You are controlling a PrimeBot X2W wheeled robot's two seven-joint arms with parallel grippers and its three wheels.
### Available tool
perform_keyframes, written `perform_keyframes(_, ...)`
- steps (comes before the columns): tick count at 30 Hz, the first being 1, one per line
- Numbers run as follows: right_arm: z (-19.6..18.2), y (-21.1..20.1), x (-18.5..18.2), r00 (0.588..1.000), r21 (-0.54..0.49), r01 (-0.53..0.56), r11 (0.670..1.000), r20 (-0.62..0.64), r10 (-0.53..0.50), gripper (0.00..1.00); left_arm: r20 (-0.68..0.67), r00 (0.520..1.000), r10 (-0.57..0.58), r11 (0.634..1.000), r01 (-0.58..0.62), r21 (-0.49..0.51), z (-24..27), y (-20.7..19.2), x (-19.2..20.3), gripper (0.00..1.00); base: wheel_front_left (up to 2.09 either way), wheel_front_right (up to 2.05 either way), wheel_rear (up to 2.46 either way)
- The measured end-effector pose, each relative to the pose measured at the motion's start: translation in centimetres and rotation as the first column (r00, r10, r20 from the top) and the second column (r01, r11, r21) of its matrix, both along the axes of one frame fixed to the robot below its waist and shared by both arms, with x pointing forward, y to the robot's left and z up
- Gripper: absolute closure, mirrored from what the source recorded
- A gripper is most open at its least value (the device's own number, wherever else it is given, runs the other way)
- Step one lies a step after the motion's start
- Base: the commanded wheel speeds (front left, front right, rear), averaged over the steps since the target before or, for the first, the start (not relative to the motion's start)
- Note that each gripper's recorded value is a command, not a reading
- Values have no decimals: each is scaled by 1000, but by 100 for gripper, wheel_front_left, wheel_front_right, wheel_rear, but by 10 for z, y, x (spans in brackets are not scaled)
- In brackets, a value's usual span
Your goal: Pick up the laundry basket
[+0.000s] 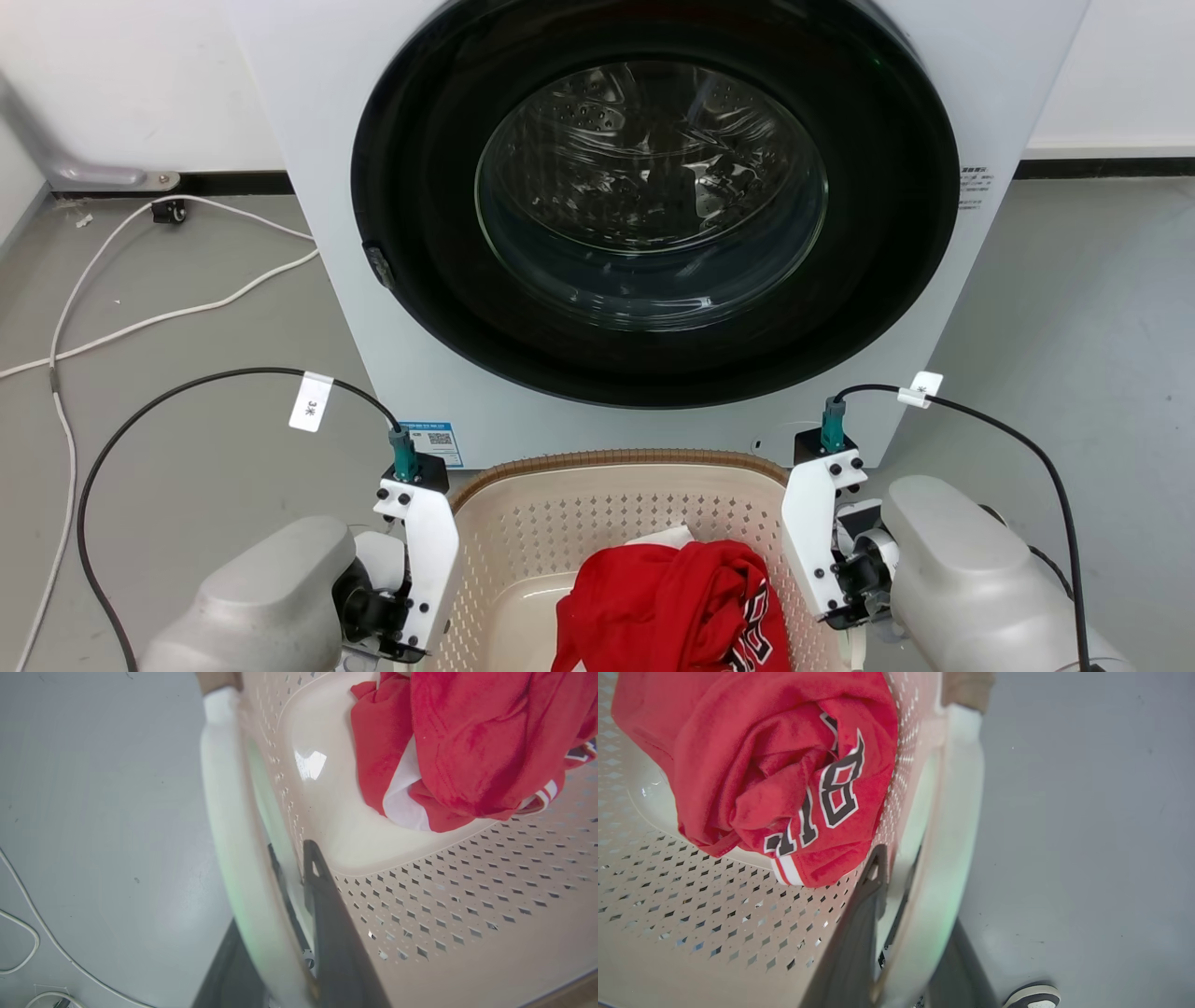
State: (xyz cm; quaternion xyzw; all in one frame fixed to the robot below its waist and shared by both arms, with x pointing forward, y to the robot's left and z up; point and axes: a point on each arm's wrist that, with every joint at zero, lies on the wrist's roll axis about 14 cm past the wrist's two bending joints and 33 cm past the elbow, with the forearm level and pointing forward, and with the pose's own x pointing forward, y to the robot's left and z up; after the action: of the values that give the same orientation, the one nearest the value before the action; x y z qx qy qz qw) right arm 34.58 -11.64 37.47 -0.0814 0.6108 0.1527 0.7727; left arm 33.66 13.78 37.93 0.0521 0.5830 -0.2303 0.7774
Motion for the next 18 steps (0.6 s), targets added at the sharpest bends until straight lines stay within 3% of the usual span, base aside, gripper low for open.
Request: perform_keyframes(18,-3,0,-4,1000,4,3,1000,-18,-3,100,-25,1000,8,1000,-8,-6,-1,-1,-2,100,0,0,0)
